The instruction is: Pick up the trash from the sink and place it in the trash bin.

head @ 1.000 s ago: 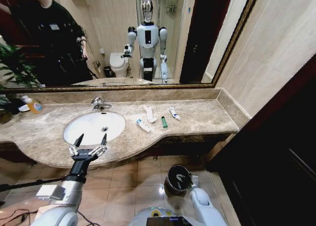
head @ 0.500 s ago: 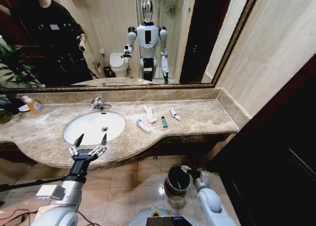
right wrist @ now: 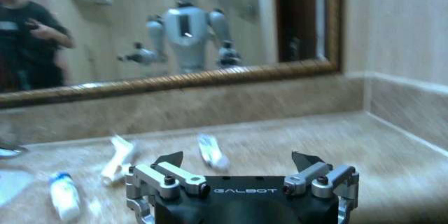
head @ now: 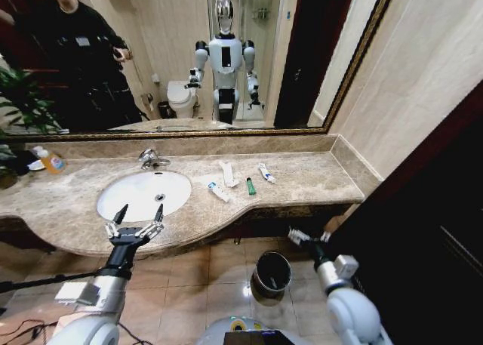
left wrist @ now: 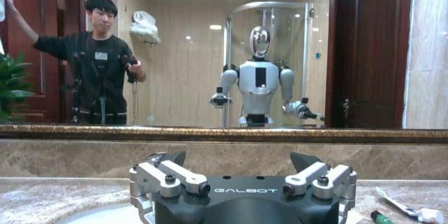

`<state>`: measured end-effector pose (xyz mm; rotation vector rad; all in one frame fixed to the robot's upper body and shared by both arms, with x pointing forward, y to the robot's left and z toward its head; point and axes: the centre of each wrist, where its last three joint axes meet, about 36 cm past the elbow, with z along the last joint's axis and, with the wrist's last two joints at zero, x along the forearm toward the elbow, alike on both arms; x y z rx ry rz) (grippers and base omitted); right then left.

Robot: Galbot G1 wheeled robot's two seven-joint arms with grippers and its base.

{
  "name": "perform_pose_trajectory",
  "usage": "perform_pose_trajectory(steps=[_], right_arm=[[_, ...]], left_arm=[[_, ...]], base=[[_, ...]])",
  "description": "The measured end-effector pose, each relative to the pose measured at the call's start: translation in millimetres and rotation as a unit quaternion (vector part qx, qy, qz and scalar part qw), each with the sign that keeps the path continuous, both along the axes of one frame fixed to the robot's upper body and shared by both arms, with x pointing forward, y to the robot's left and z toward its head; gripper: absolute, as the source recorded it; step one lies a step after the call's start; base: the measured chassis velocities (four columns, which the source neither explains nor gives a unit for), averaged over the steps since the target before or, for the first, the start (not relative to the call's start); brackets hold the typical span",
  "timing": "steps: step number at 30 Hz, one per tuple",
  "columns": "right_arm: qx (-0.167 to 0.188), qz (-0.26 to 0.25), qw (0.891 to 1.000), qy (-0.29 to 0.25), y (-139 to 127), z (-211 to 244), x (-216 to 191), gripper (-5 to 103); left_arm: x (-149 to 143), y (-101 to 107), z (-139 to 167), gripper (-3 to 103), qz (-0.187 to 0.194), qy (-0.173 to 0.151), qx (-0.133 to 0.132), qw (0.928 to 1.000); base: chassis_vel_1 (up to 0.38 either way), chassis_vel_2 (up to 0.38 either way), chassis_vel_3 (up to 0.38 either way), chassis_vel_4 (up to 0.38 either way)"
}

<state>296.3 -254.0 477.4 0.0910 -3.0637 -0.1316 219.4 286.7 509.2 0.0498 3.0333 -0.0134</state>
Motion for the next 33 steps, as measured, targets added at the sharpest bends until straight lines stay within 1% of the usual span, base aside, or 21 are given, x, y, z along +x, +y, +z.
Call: perform_pose_trajectory(steps=[2,3,4,6,10,11,12,13,15,16,20,21,23,24,26,27,30,33], right_arm=[[-0.016,0.039,0.999,-0.007,-9.5,1.4,17.9,100],[-0.016,0.039,0.999,-0.007,-9.5,1.4,17.9,100],[-0.029,0.07,0.997,-0.007,-20.1,-4.3,32.3,100],[-0.039,0.101,0.994,-0.003,-30.7,-12.6,50.9,100],[-0.035,0.119,0.992,-0.002,-33.6,-15.3,72.5,100],[-0.028,0.124,0.992,-0.003,-32.4,-14.2,87.4,100],[-0.026,0.123,0.992,-0.005,-32.0,-13.6,98.7,100],[-0.026,0.123,0.992,-0.005,-32.0,-13.6,98.7,100],[-0.023,0.114,0.993,-0.005,-33.4,-13.9,120.1,100],[-0.023,0.114,0.993,-0.005,-33.4,-13.9,120.1,100],[-0.01,0.078,0.997,0.009,-35.6,-24.2,156.0,100],[-0.01,0.078,0.997,0.009,-35.6,-24.2,156.0,100],[0.01,0.058,0.998,0.021,-33.6,-36.9,177.7,100],[0.01,0.058,0.998,0.021,-33.6,-36.9,177.7,100],[0.026,0.05,0.998,0.021,-29.5,-47.0,196.0,100],[0.026,0.05,0.998,0.021,-29.5,-47.0,196.0,100],[0.04,0.048,0.998,0.012,-21.7,-54.9,222.3,100],[0.04,0.051,0.998,0.013,-17.5,-56.9,231.2,100]], left_arm=[[0.0,0.0,0.0,100,0.0,0.0,0.0,1.0],[0.0,0.0,0.0,100,0.0,0.0,0.0,1.0],[0.0,0.0,0.0,100,0.0,0.0,0.0,1.0],[0.0,0.0,0.0,100,0.0,0.0,0.0,1.0],[0.0,0.0,0.0,100,0.0,0.0,0.0,1.0],[0.0,0.0,0.0,100,0.0,0.0,0.0,1.0],[0.0,0.0,0.0,100,0.0,0.0,0.0,1.0],[0.0,0.0,0.0,100,0.0,0.0,0.0,1.0],[0.0,0.0,0.0,100,0.0,0.0,0.0,1.0],[0.0,0.0,0.0,100,0.0,0.0,0.0,1.0],[0.0,0.0,0.0,100,0.0,0.0,0.0,1.0],[0.0,0.0,0.0,100,0.0,0.0,0.0,1.0],[0.0,0.0,0.0,100,0.0,0.0,0.0,1.0],[0.0,0.0,0.0,100,0.0,0.0,0.0,1.0],[0.0,0.0,0.0,100,0.0,0.0,0.0,1.0],[0.0,0.0,0.0,100,0.0,0.0,0.0,1.0],[0.0,0.0,0.0,100,0.0,0.0,0.0,1.0],[0.0,0.0,0.0,100,0.0,0.0,0.0,1.0]], base=[[0.0,0.0,0.0,0.0],[0.0,0.0,0.0,0.0],[0.0,0.0,0.0,0.0],[0.0,0.0,0.0,0.0],[0.0,0.0,0.0,0.0],[0.0,0.0,0.0,0.0],[0.0,0.0,0.0,0.0],[0.0,0.0,0.0,0.0],[0.0,0.0,0.0,0.0],[0.0,0.0,0.0,0.0],[0.0,0.0,0.0,0.0],[0.0,0.0,0.0,0.0],[0.0,0.0,0.0,0.0],[0.0,0.0,0.0,0.0],[0.0,0.0,0.0,0.0],[0.0,0.0,0.0,0.0],[0.0,0.0,0.0,0.0],[0.0,0.0,0.0,0.0]])
